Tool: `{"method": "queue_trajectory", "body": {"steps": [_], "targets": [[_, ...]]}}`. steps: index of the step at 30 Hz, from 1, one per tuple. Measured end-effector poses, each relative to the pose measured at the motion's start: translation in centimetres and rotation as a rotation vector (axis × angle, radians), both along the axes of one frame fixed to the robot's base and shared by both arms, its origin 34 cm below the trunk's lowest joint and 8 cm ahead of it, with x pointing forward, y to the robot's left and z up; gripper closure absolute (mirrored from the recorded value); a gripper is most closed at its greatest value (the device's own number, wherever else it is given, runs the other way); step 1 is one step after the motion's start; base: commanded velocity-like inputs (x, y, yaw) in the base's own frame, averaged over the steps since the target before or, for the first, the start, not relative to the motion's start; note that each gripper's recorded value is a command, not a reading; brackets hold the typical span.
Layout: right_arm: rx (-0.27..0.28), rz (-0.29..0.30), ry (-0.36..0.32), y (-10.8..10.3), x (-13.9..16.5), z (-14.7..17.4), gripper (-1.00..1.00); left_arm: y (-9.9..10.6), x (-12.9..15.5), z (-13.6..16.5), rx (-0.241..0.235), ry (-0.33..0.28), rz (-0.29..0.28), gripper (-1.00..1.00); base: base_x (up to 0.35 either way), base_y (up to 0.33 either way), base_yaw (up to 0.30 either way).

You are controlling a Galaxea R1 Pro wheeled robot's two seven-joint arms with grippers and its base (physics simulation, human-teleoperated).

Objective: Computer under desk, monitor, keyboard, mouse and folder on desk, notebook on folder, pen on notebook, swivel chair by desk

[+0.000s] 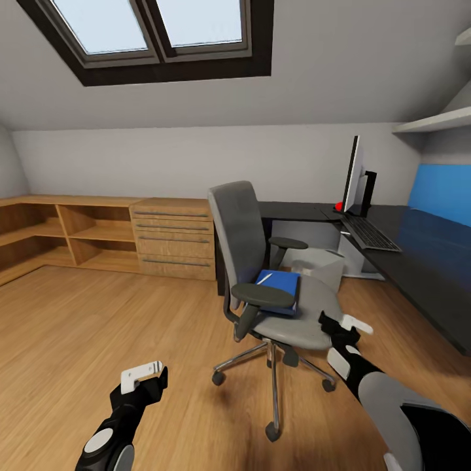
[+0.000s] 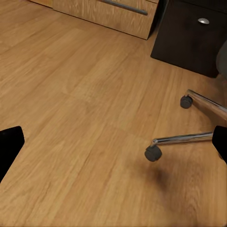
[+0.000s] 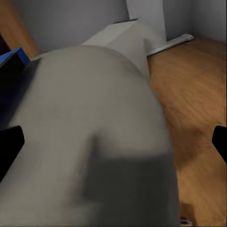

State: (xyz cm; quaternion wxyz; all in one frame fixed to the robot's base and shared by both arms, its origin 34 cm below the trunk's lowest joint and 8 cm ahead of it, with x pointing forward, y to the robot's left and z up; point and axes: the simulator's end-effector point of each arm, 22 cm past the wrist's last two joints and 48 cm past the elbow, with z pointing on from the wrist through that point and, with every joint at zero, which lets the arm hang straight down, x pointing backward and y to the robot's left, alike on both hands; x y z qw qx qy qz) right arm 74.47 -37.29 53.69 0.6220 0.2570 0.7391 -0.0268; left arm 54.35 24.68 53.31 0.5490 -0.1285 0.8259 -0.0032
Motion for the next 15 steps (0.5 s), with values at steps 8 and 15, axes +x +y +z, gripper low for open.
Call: {"method": "queue_trajectory", "body": {"steps": [8,15], "targets": [[0.204,-0.074,0.049,-2.4,-1.0,-2.5,-1.00,0.0,0.0,0.0,0.000,-0.001,0.001,-1.00,0.000,0.000,0.000],[0.374,-0.168,0.032,-4.5,-1.9,-3.4,-1.00,0.0,0.0,0.0,0.000,-0.001,0.000,-1.00,0.011,0.000,0.000]]}}
